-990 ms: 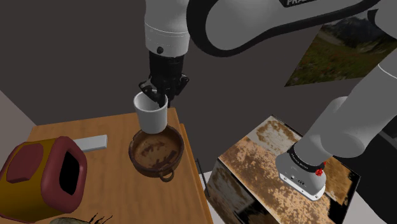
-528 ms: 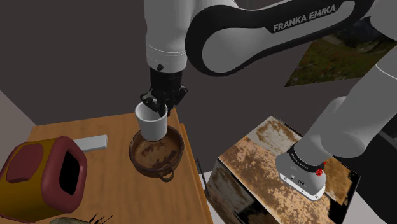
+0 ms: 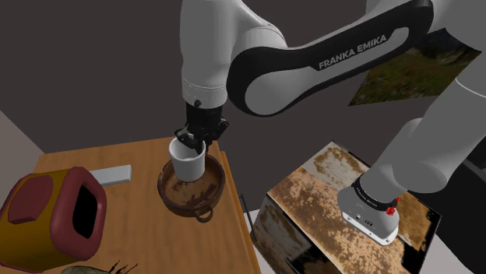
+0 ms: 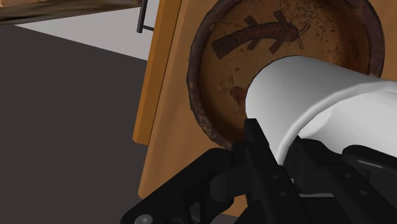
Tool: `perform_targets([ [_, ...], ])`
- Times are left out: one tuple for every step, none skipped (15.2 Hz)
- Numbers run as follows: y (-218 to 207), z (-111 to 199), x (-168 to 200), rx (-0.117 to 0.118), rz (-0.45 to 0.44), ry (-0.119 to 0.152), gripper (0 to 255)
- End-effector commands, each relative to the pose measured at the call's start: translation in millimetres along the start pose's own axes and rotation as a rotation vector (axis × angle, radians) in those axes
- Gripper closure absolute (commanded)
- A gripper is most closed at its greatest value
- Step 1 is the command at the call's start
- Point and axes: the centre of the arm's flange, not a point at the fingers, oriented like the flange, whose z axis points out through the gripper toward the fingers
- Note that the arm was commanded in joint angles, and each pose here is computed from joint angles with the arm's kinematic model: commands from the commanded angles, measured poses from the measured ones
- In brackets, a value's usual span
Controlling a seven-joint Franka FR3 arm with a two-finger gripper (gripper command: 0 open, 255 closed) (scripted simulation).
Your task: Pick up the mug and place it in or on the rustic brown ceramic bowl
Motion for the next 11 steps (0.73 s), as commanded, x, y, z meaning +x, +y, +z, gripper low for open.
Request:
perform_targets([
  [1.3, 11.6, -0.1, 0.001, 0.000, 0.001, 255],
  [1.3, 11.6, -0.1, 0.001, 0.000, 0.001, 255],
  [1.3, 11.6, -0.1, 0.001, 0.000, 0.001, 255],
  [1.3, 11.6, -0.1, 0.001, 0.000, 0.001, 255],
  [1.3, 11.6, -0.1, 0.001, 0.000, 0.001, 255],
  [1.3, 11.6, -0.1, 0.001, 0.000, 0.001, 255],
  [1.3, 11.6, -0.1, 0.001, 0.000, 0.001, 255],
  [1.3, 11.6, -0.1, 0.001, 0.000, 0.001, 255],
  [1.3, 11.6, -0.1, 0.001, 0.000, 0.001, 255],
  [1.3, 11.6, -0.1, 0.001, 0.000, 0.001, 0],
  [1.3, 11.6, -0.1, 0.001, 0.000, 0.001, 0],
])
